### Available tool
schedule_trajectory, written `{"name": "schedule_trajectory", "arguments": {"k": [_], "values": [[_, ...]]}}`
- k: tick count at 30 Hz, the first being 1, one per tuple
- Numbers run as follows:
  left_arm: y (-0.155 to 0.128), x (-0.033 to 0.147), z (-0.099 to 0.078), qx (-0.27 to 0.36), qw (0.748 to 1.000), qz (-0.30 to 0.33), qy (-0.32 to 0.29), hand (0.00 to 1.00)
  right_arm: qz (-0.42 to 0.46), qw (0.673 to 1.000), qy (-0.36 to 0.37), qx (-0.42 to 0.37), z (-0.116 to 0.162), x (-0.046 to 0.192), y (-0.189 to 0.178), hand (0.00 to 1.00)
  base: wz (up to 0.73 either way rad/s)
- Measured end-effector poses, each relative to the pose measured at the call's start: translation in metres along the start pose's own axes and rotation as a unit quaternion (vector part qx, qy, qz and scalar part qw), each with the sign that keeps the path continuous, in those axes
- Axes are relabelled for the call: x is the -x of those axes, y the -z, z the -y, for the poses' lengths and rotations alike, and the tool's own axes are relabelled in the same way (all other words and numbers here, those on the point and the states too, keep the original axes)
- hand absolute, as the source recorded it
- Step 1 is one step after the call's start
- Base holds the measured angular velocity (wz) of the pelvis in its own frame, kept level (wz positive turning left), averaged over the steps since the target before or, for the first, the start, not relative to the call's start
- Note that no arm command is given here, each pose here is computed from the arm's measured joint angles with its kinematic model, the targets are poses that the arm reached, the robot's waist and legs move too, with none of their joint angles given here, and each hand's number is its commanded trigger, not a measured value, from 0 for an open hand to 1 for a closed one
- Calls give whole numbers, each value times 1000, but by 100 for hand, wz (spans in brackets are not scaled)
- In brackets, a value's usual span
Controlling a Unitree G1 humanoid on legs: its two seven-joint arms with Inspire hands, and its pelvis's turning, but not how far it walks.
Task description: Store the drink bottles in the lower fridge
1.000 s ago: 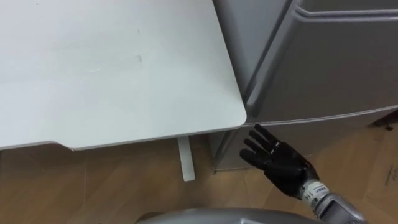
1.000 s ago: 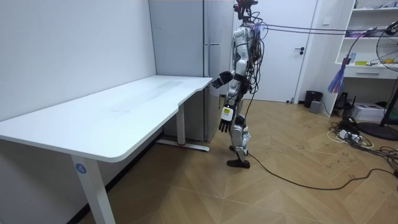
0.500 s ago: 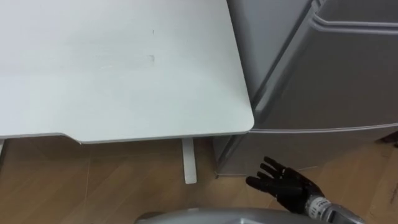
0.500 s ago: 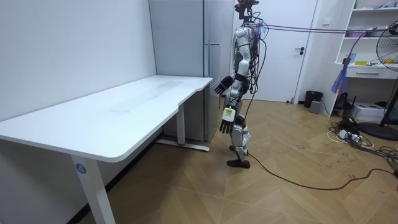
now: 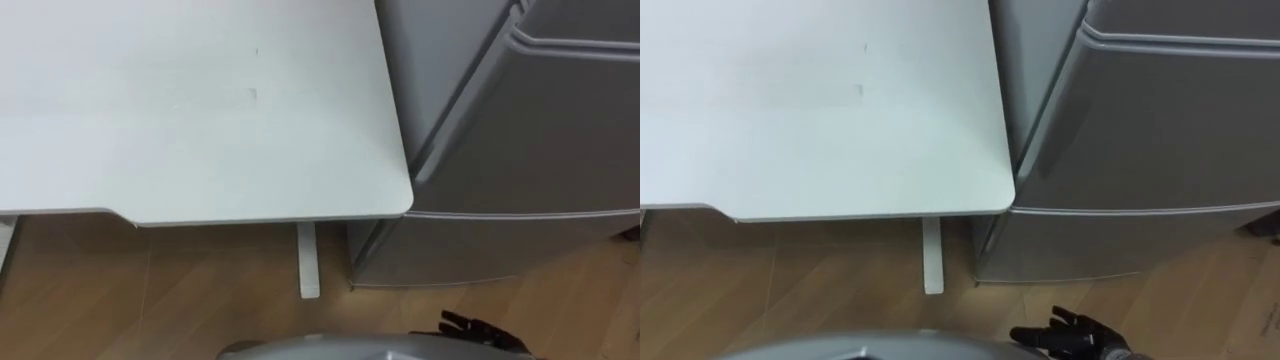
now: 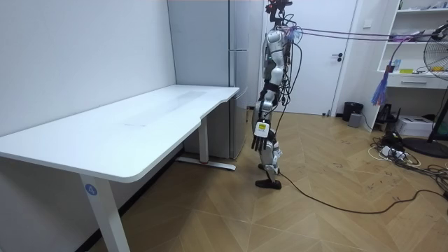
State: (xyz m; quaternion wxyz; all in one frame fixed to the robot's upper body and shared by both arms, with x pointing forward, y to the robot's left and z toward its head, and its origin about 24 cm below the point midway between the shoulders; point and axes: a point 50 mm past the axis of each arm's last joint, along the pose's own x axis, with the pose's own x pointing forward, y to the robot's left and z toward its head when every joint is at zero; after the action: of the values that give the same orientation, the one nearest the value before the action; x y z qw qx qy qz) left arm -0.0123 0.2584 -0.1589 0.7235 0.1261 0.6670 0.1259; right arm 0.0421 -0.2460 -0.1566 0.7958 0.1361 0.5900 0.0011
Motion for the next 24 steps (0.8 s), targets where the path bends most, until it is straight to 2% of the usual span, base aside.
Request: {"name": "schedule_trajectory", "arguments": {"k": [4, 6, 9, 24], "values": [[1, 0, 3, -3, 1000, 2, 0, 0, -3, 999, 25, -38, -1, -2, 11, 0, 12], [5, 0, 4, -24, 1000, -6, -2, 0, -5, 998, 37, -49, -1, -2, 15, 0, 6], [7, -1, 5, -54, 998, -14, -4, 0, -6, 998, 44, -36, -1, -3, 14, 0, 0], [5, -1, 10, -77, 996, -39, 9, 0, -33, 995, 96, 4, 3, -6, 12, 0, 0]]}}
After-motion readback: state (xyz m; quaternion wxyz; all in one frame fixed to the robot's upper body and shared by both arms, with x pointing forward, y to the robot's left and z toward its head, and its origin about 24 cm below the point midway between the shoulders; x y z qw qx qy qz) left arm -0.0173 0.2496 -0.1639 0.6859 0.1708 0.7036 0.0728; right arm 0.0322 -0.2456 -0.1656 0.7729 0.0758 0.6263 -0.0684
